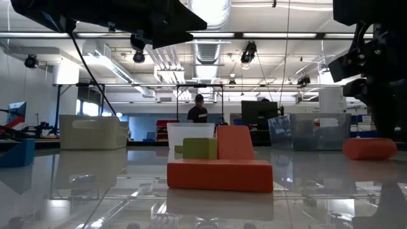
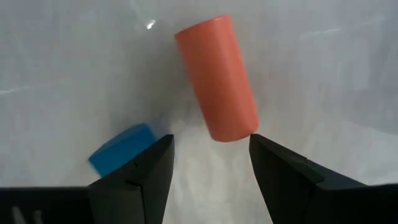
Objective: Sort & place blocks by color
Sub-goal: Put the orange block into the transparent bin
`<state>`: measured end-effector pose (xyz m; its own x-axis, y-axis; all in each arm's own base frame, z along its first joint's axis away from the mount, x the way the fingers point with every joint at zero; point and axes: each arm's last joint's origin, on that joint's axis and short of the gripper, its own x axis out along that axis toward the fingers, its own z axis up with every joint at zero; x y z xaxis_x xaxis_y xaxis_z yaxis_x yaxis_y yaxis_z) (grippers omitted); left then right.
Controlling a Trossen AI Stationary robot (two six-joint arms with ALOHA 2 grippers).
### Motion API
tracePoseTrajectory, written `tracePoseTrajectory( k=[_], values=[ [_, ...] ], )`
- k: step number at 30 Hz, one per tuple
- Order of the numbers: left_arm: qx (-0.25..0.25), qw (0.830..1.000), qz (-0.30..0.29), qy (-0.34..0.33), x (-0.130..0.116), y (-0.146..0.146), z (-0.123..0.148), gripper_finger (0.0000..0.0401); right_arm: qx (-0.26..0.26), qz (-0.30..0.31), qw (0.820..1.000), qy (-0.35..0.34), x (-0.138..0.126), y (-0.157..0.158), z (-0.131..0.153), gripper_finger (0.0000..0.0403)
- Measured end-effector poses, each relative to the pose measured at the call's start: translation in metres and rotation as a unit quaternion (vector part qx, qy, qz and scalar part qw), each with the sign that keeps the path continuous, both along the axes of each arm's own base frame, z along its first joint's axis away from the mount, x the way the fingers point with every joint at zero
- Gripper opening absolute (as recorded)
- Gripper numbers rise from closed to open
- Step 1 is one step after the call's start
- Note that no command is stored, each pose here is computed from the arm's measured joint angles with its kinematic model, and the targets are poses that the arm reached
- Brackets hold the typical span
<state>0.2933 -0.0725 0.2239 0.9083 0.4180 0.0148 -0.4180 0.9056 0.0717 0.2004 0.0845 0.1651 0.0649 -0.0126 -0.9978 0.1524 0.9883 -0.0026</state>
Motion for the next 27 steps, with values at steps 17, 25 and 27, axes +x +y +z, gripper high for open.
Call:
tracePoseTrajectory(
  k=[17, 25, 27],
  values=[
    [0.000, 1.000, 0.001, 0.000, 0.000, 0.000, 0.000, 0.0295, -0.064, 0.042, 0.996, -0.051, 0.012, 0.000, -0.006, 0.0201],
    [0.000, 1.000, 0.001, 0.001, 0.000, 0.000, 0.000, 0.0295, -0.073, 0.076, 0.994, -0.028, 0.021, 0.004, -0.026, 0.0175],
    [0.000, 1.000, 0.001, 0.001, 0.000, 0.000, 0.000, 0.0295, -0.074, 0.076, 0.994, -0.026, 0.022, 0.004, -0.028, 0.0150]
  ],
)
